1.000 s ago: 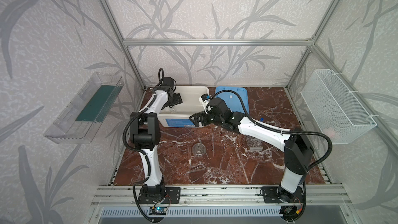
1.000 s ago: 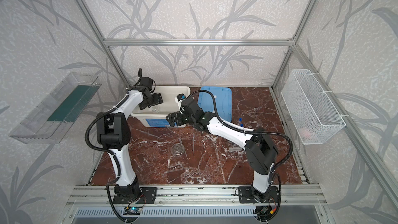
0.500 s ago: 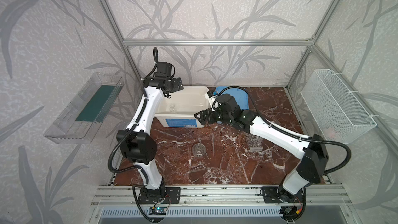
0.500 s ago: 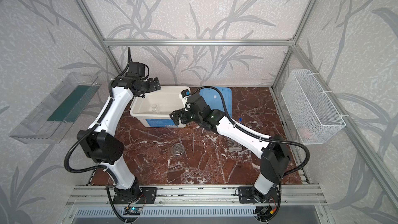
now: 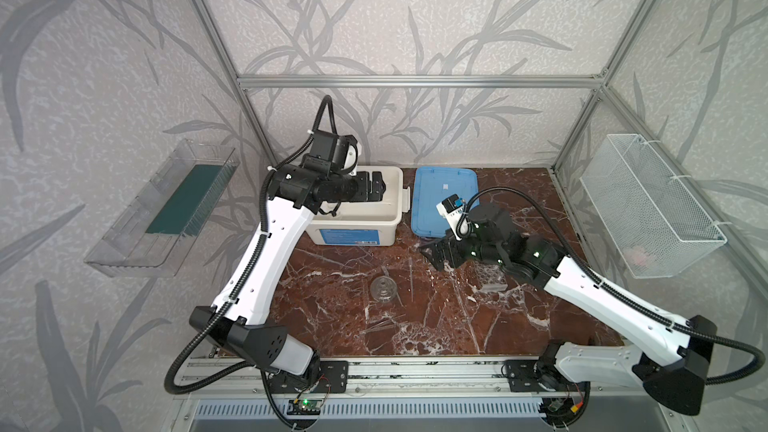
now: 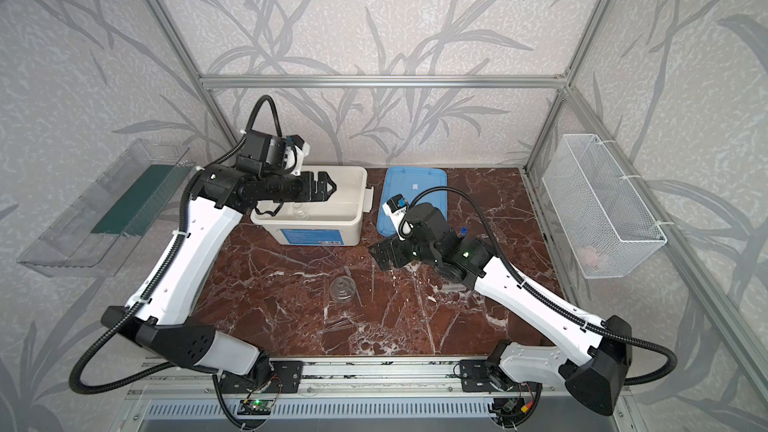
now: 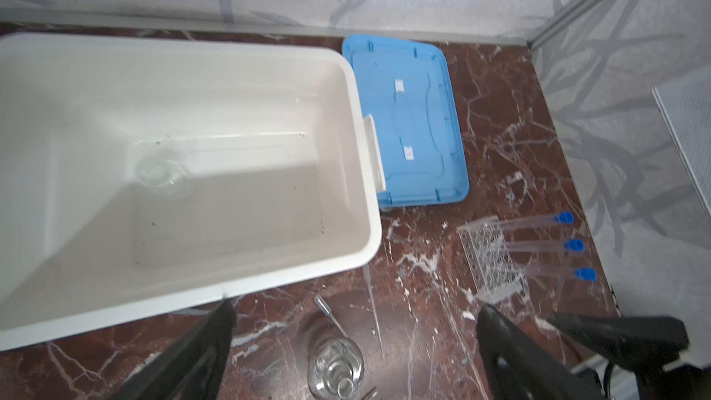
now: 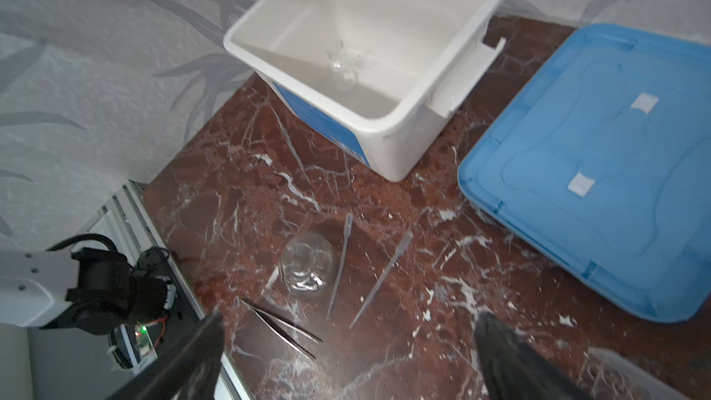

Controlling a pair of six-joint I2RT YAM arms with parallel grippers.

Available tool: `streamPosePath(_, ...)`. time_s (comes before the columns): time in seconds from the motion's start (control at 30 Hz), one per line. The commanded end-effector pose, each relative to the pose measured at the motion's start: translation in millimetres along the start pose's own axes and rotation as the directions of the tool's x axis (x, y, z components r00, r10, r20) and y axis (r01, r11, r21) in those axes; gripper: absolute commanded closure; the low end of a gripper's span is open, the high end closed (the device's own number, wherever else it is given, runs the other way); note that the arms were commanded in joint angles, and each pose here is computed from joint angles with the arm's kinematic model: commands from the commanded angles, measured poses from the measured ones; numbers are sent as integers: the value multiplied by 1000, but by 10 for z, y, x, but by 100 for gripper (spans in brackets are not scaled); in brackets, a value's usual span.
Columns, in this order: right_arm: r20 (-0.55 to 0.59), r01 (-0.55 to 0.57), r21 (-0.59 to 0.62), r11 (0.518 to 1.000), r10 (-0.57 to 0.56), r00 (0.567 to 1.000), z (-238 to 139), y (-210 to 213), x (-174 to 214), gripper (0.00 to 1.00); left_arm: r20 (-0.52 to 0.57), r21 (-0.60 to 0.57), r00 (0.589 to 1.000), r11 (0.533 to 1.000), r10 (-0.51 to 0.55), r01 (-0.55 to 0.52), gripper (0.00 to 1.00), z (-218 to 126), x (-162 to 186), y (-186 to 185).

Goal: Organize the chemistry lab equipment
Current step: 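Lift the left gripper out of the tub and lower it onto the round glass flask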

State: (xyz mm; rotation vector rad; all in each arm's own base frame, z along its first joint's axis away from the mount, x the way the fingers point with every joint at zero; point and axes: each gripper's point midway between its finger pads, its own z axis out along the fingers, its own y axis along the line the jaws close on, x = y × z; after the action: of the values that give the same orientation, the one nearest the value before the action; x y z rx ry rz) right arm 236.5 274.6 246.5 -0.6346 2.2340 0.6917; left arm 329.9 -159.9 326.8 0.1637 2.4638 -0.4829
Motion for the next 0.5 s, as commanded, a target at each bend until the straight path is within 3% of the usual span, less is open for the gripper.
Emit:
streamPosePath(0.0, -43, -23, 41, 999, 25, 999, -99, -123, 253, 1, -123, -34, 992, 999, 31, -35, 1, 27, 493, 33)
streamPosePath(0.13, -93, -45, 31, 999, 48, 995, -82, -148, 482, 1, -187, -15, 982, 999, 29, -32, 1, 233, 969, -22)
streamPosePath(0.47, -125, -136, -9, 991, 134, 983, 40, -139, 748, 1, -242, -146, 969, 985, 55, -93, 1, 744, 1708, 123)
